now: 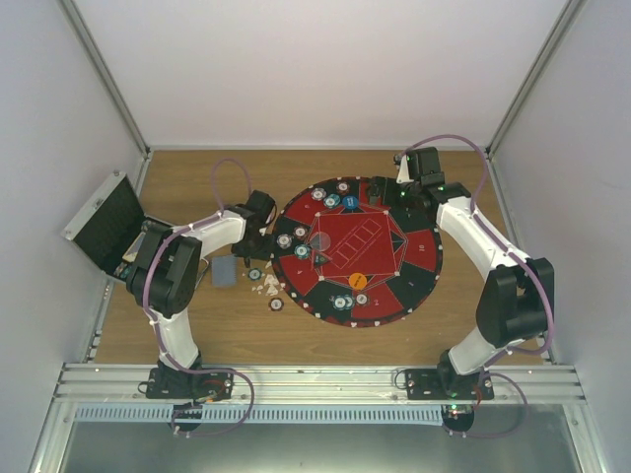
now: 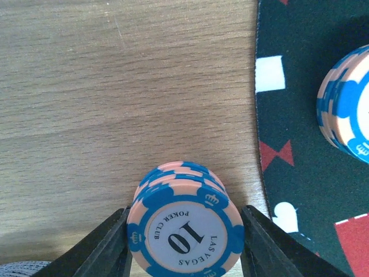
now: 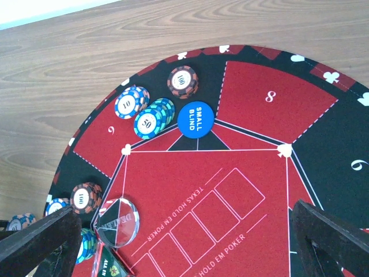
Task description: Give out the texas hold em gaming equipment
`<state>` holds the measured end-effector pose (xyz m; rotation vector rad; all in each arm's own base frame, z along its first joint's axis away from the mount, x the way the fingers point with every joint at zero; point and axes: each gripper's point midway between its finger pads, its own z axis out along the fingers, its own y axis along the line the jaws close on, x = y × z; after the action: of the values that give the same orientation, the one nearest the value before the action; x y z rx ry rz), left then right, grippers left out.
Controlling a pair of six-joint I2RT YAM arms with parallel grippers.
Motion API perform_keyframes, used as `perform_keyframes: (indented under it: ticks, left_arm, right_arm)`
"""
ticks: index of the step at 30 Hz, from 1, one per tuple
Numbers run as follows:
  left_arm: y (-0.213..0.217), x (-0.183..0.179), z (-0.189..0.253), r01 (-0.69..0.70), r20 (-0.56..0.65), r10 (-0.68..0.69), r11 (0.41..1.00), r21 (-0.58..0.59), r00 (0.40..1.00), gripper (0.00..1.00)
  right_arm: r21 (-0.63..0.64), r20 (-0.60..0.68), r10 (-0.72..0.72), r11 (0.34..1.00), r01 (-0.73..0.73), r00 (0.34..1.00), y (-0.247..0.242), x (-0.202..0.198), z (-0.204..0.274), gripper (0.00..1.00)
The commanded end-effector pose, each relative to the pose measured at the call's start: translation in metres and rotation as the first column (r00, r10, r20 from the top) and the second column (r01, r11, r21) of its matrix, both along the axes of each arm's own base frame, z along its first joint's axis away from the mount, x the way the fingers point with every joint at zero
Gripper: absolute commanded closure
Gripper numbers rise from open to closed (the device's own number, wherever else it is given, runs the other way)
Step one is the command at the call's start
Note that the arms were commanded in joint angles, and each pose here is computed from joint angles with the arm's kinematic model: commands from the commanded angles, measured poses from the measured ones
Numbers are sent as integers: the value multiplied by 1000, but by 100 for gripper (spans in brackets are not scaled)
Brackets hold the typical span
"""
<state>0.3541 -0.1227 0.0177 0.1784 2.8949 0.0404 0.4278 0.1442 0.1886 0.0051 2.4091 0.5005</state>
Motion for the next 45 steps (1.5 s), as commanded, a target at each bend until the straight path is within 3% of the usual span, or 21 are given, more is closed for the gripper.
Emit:
perform_keyframes:
  ticks: [1,12,22,30,37,45]
  left_arm:
    - [26,-29,-41,-32,-125,44,995,98,991,51]
    - [26,-13,-30,-52,-73,53,998,18,996,69]
    - [15,16,39,-63,82,67,997,-48,994,72]
    - [15,11,53,-55,97,61,997,-62,993,73]
    - [-44,-14,65,147,122,-127,973,-176,984,75]
    - [-128,-69,58,424,115,-408,875,-233,905,75]
  right_arm:
    - [-8,5,4,1000,-4,1000,3,1,0,0]
    - [-12,7,1,1000,-1,1000,2,0,1,0]
    - [-9,9,8,1000,-8,1000,4,2,1,0]
    - [-5,5,16,1000,-16,1000,6,2,-1,0]
    - [-13,23,6,1000,-6,1000,5,4,3,0]
    - [-48,57,-19,999,22,998,-3,7,11,0]
